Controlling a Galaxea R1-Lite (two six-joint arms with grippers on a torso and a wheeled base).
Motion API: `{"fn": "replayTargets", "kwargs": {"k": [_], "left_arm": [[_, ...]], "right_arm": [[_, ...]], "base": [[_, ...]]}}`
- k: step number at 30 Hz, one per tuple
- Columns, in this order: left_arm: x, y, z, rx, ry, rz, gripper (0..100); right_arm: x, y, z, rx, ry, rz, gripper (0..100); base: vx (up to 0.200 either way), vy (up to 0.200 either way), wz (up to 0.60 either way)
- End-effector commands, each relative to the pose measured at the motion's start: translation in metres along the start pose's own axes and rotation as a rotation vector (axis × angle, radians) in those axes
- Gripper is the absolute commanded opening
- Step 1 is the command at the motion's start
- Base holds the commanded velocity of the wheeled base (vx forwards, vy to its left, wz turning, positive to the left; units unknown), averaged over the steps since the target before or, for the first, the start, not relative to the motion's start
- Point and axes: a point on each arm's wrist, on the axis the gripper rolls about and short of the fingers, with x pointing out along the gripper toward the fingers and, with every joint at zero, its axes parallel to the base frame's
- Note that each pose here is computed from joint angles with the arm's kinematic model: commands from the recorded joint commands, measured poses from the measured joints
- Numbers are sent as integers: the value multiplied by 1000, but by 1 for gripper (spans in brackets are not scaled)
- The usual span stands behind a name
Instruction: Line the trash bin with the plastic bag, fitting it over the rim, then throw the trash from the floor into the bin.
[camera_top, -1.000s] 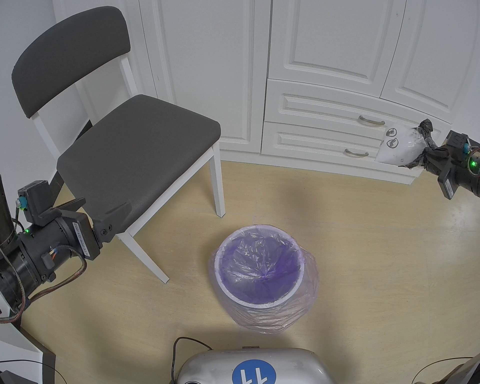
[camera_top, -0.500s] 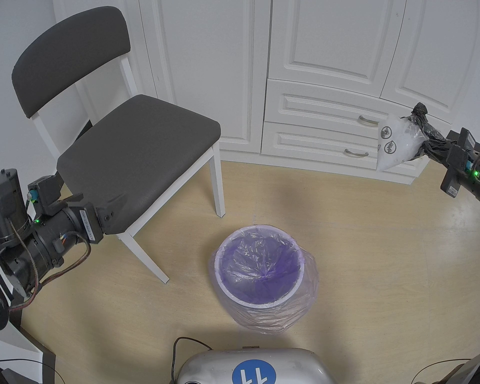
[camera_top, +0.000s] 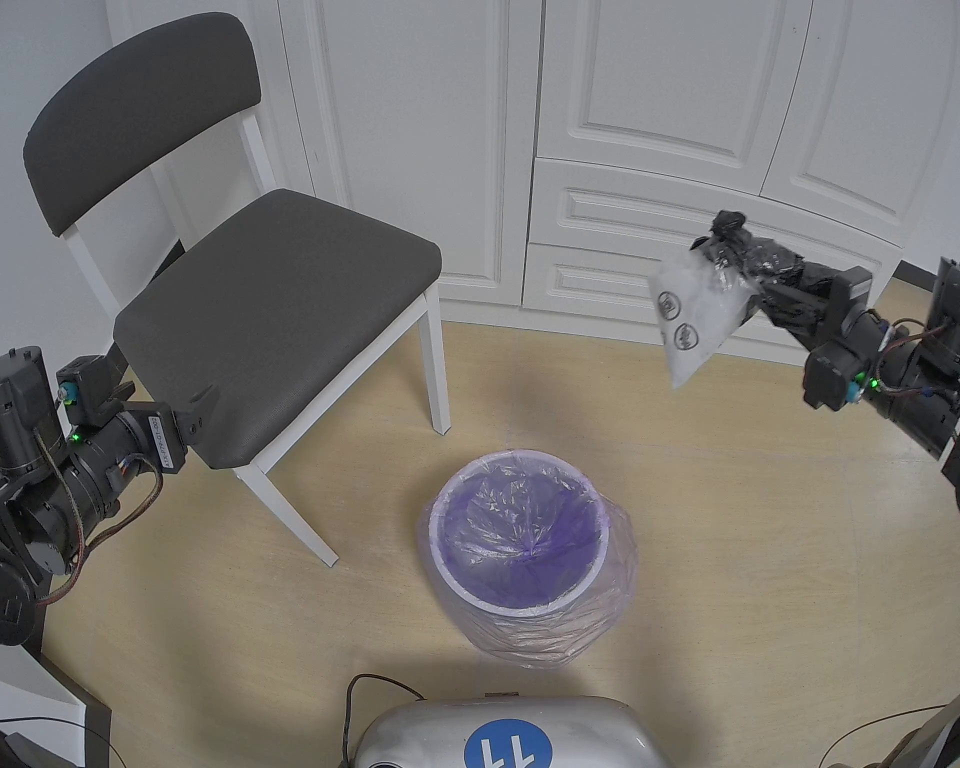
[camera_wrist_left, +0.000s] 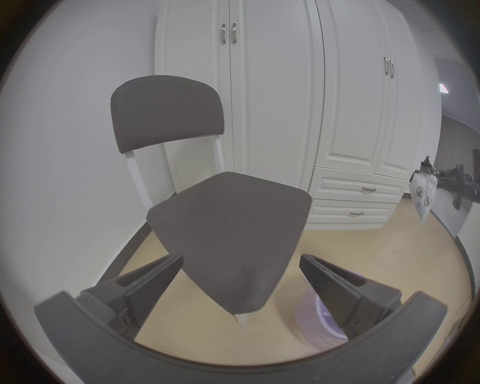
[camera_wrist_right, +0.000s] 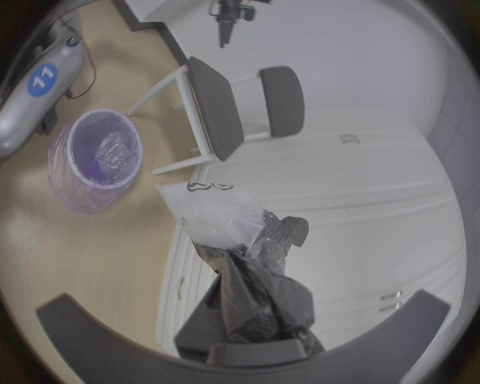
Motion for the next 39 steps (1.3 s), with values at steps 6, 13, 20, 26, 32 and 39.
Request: {"fn": "replayTargets", "kwargs": {"k": [6, 13, 20, 26, 32, 39], "left_arm": [[7, 15, -2, 0, -42, 65, 100], [9, 24, -2, -2, -43, 59, 100], [10, 31, -2, -9, -43, 38, 100], [11, 31, -3, -7, -43, 35, 100], [16, 30, -5, -5, -43, 35, 100], [19, 31, -7, -5, -38, 37, 100]], "right_arm": [[50, 60, 41, -69, -163, 161, 0], [70, 108, 57, -109, -208, 297, 0], [98, 153, 75, -121, -243, 354, 0], [118, 168, 98, -129, -263, 315, 0], [122, 189, 114, -108, -286, 359, 0], [122, 202, 117, -92, -293, 395, 0]], "base": [[0, 0, 0], [0, 0, 0], [0, 0, 0], [0, 0, 0], [0, 0, 0], [0, 0, 0]]}}
